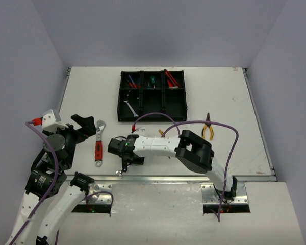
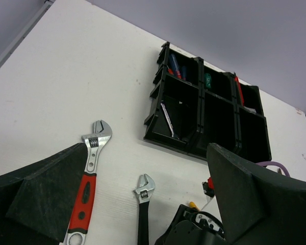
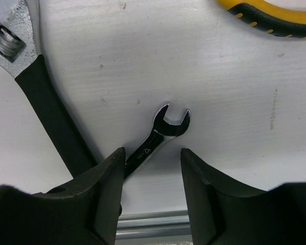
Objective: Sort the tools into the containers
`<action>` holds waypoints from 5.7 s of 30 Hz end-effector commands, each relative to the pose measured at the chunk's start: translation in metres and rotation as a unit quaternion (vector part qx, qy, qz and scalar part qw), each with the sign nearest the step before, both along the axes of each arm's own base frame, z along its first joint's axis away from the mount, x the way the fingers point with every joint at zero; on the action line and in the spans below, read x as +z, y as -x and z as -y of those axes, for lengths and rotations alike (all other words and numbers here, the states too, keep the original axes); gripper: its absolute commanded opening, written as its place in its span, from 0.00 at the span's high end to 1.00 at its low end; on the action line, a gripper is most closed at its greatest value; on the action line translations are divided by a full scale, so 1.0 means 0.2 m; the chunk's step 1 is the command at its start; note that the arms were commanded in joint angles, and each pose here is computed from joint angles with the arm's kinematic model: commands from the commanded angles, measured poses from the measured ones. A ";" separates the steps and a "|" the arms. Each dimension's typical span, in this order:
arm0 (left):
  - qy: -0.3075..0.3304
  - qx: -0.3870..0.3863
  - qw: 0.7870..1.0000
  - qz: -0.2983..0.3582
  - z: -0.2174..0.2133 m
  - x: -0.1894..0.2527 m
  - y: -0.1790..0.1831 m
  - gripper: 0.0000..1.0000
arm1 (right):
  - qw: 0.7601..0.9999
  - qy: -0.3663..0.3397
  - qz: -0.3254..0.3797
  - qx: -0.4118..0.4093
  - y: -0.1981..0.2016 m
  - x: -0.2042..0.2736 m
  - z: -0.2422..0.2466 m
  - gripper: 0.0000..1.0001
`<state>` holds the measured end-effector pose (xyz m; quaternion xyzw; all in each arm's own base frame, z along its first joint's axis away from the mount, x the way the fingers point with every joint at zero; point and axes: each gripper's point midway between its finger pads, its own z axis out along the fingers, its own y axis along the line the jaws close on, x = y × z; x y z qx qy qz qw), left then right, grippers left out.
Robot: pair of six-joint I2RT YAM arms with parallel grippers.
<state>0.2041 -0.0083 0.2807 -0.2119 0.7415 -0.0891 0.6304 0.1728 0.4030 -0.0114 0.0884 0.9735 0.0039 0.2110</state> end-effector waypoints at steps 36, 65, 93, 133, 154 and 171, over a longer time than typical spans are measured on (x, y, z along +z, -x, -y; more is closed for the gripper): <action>0.005 -0.008 1.000 0.016 0.02 0.03 -0.01 0.00 | 0.908 0.069 -0.077 0.405 -0.07 -0.27 0.26 0.51; 0.006 -0.010 1.000 0.019 0.02 0.04 -0.01 0.00 | 0.928 0.119 -0.151 0.318 0.10 -0.35 0.39 0.84; 0.000 -0.038 0.999 0.012 0.08 0.02 -0.03 0.00 | 0.930 0.104 0.043 0.349 -0.16 0.29 0.36 1.00; -0.002 -0.039 0.999 0.009 0.08 0.02 -0.04 0.00 | 0.867 0.084 0.335 0.359 -1.57 0.78 -0.14 0.96; 0.000 -0.040 0.999 0.013 0.08 0.02 -0.04 0.00 | 0.889 0.019 0.240 0.391 -1.11 0.86 0.12 0.18; -0.001 -0.042 0.999 0.012 0.09 0.02 -0.04 0.00 | 0.929 -0.007 0.100 0.356 -0.43 0.50 0.70 0.14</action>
